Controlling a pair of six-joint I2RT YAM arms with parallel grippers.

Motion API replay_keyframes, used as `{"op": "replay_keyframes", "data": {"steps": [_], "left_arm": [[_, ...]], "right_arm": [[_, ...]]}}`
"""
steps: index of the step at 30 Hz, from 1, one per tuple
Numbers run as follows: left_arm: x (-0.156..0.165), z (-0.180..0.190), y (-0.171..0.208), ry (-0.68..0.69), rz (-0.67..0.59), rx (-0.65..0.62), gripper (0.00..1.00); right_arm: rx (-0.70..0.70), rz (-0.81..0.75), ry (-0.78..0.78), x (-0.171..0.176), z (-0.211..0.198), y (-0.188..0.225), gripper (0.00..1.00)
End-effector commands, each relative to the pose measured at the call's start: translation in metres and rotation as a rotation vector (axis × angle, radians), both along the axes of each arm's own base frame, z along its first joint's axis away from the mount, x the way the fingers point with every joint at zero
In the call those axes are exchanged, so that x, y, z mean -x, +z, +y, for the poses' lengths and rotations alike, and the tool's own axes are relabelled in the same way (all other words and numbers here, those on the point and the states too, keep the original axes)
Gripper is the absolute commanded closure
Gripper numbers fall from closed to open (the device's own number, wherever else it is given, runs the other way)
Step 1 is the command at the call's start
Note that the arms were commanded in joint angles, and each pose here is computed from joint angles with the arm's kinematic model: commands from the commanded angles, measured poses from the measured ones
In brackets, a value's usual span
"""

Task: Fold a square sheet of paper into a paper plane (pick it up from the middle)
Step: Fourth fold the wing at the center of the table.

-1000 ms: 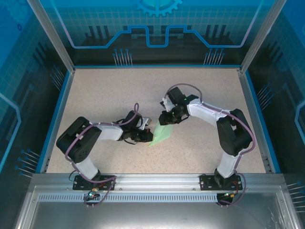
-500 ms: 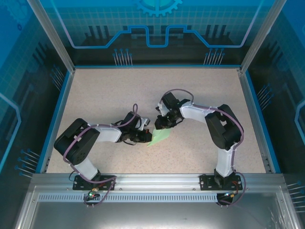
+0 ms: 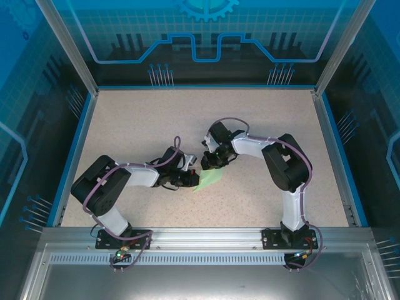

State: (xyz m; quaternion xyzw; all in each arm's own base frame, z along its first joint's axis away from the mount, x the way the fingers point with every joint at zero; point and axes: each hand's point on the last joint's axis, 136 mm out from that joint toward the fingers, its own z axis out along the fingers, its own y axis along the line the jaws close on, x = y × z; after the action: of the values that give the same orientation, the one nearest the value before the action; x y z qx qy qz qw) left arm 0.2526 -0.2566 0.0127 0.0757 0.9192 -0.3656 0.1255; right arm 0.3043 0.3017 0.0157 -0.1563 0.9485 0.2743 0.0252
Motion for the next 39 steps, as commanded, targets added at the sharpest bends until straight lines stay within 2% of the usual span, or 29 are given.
{"op": "replay_keyframes", "data": {"steps": [1,8,22,26,29,32,39], "left_arm": [[0.024,0.036,-0.046,0.056,0.117,-0.176,1.0],[0.022,0.034,-0.04,0.045,0.111,-0.172,1.0],[0.008,0.018,0.016,0.01,0.018,-0.09,1.0],[0.009,0.021,0.031,0.013,0.004,-0.104,0.85],[0.007,0.029,0.041,0.032,-0.016,-0.142,0.83],[0.007,0.032,0.051,0.044,-0.032,-0.146,0.74],[0.012,0.012,0.059,0.02,-0.026,-0.063,0.76]], "right_arm": [[-0.001,0.009,0.021,0.0,0.008,-0.007,0.81],[0.078,0.037,0.029,0.004,-0.002,-0.024,0.82],[0.199,0.078,0.036,0.014,-0.019,-0.049,0.83],[0.2,0.077,0.037,0.015,-0.017,-0.049,0.82],[0.2,0.076,0.037,0.014,-0.017,-0.049,0.83],[0.198,0.076,0.036,0.014,-0.016,-0.049,0.83],[0.185,0.077,0.039,0.014,-0.014,-0.048,0.83]]}}
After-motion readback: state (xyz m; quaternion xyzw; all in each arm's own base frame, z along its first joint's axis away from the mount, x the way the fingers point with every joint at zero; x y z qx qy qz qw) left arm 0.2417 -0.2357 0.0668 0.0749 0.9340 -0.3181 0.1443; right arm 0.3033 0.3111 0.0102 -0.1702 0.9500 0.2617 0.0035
